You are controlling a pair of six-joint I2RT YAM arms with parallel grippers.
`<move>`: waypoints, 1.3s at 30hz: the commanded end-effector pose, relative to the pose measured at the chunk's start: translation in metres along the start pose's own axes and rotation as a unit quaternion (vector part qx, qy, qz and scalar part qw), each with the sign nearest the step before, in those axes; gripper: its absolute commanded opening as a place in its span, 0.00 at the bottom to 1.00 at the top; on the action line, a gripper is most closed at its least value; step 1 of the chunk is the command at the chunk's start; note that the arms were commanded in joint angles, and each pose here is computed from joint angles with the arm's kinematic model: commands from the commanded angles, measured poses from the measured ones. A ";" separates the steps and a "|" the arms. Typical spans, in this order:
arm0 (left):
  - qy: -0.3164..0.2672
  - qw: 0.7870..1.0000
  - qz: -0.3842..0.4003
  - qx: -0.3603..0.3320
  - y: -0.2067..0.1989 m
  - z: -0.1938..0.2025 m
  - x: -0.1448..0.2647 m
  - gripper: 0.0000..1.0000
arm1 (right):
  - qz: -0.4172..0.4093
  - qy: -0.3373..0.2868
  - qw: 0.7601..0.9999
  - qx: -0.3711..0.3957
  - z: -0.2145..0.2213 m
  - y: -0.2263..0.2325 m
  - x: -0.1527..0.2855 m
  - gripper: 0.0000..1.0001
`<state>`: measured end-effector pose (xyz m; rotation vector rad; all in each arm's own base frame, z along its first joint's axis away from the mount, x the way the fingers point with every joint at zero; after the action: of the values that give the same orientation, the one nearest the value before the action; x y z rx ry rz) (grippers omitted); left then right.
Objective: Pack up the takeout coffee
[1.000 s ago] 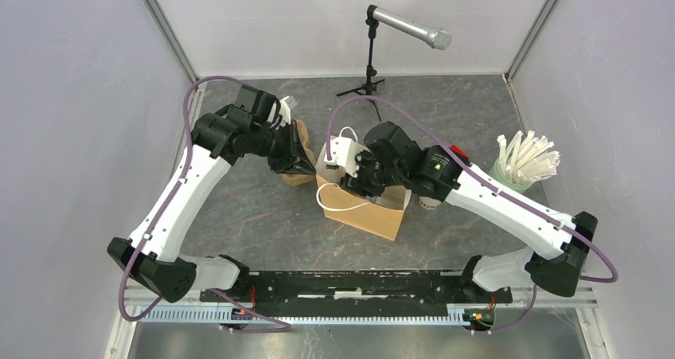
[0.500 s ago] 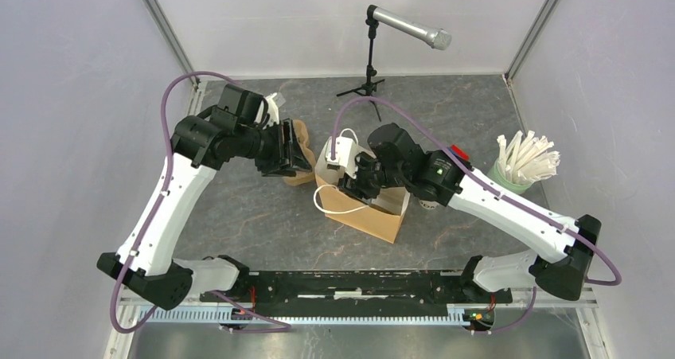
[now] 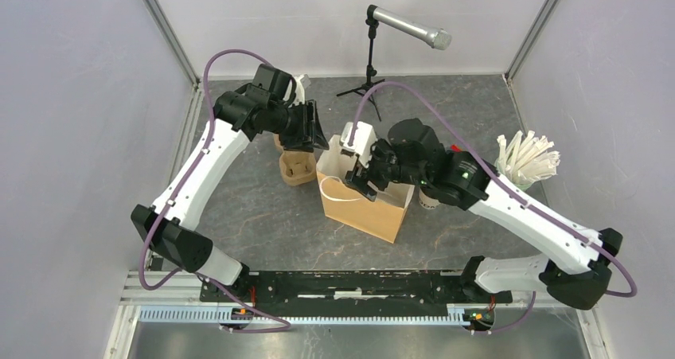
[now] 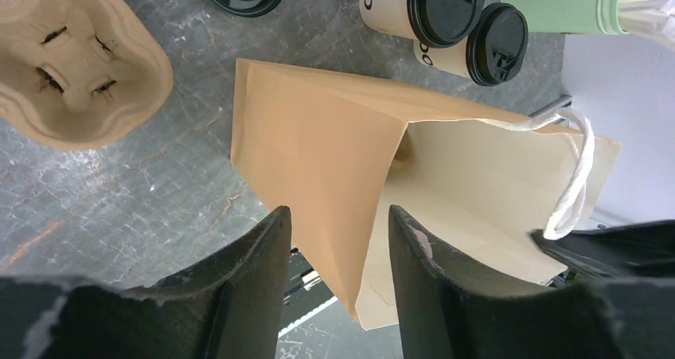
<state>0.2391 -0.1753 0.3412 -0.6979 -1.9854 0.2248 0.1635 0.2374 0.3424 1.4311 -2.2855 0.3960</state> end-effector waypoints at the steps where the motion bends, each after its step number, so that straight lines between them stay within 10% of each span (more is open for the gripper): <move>1: -0.027 0.998 0.008 -0.047 0.000 -0.008 -0.002 0.50 | 0.036 -0.108 0.993 -0.026 -0.040 -0.001 0.037 0.79; 8: 0.018 1.000 -0.003 -0.015 -0.003 0.012 0.019 0.03 | 0.100 -0.176 0.977 -0.069 -0.059 -0.008 0.064 0.98; 26: -0.006 0.997 -0.072 -0.001 -0.002 0.048 0.079 0.02 | 0.357 -0.157 0.901 -0.189 -0.038 -0.043 0.097 0.98; 33: -0.037 0.999 0.017 -0.001 -0.020 0.030 0.076 0.57 | 0.415 -0.080 0.874 -0.241 -0.002 -0.079 0.093 0.97; 39: -0.027 0.999 0.018 0.002 -0.015 0.023 0.056 0.76 | 0.420 0.008 0.867 -0.269 0.033 -0.114 0.082 0.98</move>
<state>0.1809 -0.1453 0.3798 -0.7077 -2.0116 0.2400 0.2194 0.1151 0.3780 0.0991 -2.7303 -0.0420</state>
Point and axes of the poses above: each gripper's point midway between its finger pads, its own x axis back along the fingers, its own y axis along the line the jaws close on, z = x × y, the point moved 9 cm from there along x, back along the fingers, and after that the axes turned 11 degrees about -x, right-handed, at the moved point
